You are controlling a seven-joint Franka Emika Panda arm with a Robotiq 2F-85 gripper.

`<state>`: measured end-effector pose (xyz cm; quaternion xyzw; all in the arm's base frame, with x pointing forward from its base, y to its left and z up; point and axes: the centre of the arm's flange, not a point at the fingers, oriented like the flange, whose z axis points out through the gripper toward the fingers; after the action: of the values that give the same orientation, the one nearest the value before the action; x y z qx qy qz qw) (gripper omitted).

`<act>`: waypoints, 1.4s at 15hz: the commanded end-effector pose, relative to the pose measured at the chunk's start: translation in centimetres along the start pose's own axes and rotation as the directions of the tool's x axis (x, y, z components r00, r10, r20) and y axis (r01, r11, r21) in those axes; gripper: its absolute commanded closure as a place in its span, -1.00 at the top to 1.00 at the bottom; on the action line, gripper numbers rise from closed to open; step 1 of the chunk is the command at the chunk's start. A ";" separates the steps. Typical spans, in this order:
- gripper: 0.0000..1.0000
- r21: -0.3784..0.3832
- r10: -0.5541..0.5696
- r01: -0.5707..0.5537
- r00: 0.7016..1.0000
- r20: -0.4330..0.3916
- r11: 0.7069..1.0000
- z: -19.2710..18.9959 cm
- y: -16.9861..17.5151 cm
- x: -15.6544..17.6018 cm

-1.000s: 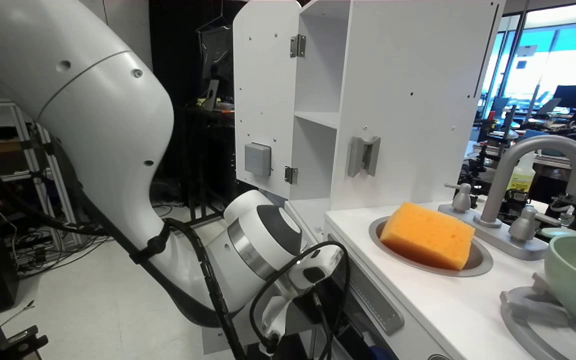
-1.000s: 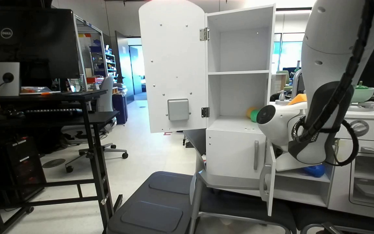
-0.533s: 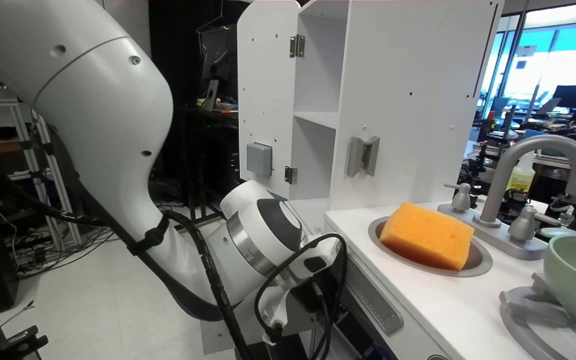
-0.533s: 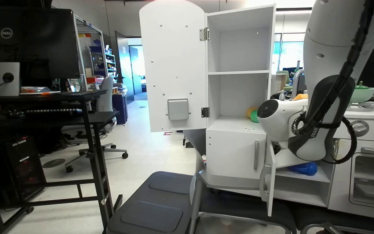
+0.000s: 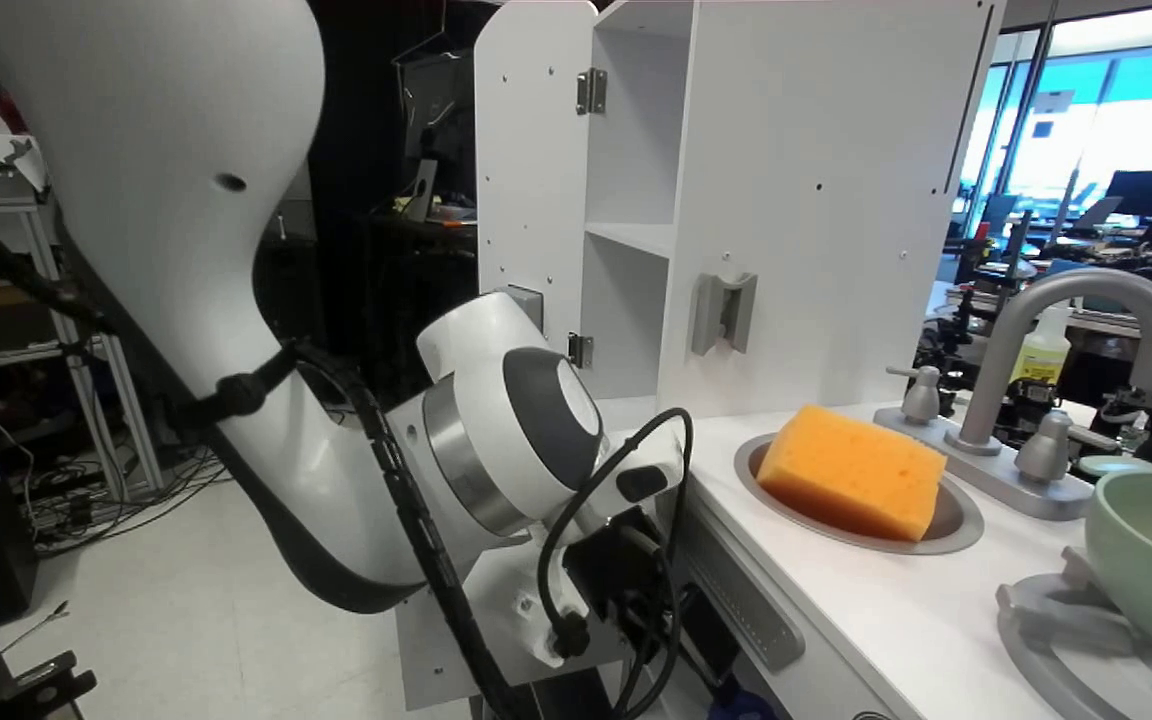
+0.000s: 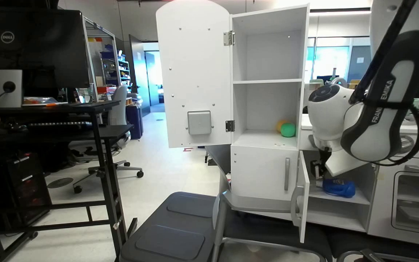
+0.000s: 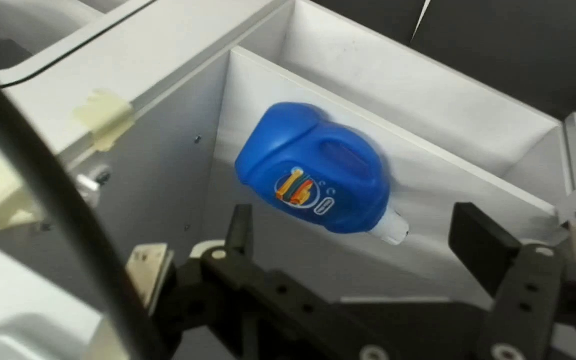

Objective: Put the blue bottle and orange sponge inside the bottom cabinet

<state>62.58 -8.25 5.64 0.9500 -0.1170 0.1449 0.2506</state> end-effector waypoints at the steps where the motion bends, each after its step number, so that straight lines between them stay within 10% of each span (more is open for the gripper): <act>1: 1.00 0.103 -0.149 0.141 0.986 0.077 0.985 -7.0 5.5 -1.3; 6: 1.00 0.204 -0.354 0.320 0.922 0.159 0.925 -13.0 9.4 0.2; 14: 1.00 0.209 -0.186 0.144 0.963 0.195 0.967 -25.0 18.9 11.3; 21: 1.00 0.235 -0.022 -0.043 0.963 0.269 0.971 -20.3 22.9 19.4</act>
<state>64.50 -17.53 40.59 0.9821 -0.1147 0.0482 0.1411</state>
